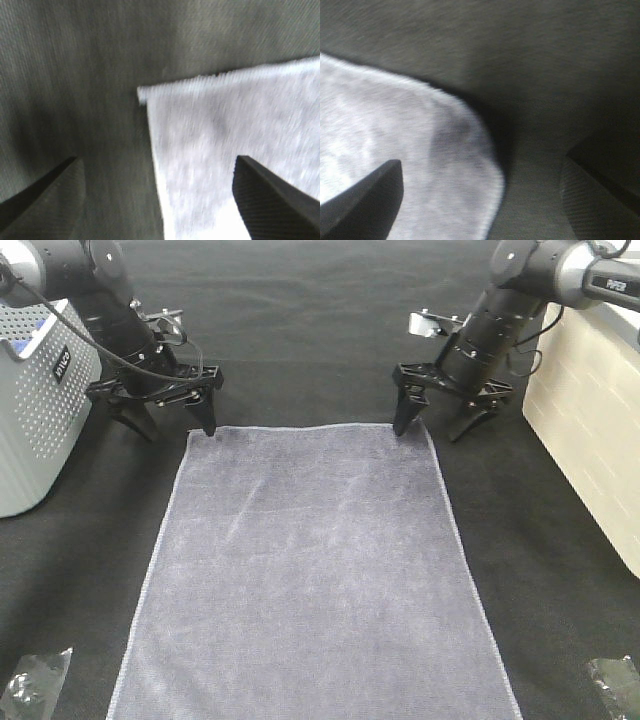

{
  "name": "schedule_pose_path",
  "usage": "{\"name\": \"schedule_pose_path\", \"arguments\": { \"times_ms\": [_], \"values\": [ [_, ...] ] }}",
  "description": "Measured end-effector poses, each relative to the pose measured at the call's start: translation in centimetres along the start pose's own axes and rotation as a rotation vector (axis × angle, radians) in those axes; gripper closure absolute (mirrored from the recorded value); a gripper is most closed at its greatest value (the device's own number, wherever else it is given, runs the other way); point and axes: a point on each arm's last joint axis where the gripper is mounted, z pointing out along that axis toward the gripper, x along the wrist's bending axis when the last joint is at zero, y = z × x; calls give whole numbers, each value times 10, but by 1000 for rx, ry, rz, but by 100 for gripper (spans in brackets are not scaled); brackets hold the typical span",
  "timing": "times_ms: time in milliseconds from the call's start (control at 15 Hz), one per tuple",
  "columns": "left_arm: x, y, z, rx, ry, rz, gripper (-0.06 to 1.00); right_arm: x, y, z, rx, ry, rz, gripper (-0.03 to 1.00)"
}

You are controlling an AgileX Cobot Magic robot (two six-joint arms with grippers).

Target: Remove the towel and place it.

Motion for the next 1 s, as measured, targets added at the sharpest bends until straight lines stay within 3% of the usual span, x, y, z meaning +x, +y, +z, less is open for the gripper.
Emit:
{"name": "schedule_pose_path", "arguments": {
  "times_ms": [800, 1000],
  "values": [
    [2, -2, 19, 26, -16, -19, 21, -3, 3, 2, -19, 17, 14, 14],
    [-3, -3, 21, 24, -14, -6, 25, 7, 5, 7, -38, 16, -4, 20]
  ]
}}
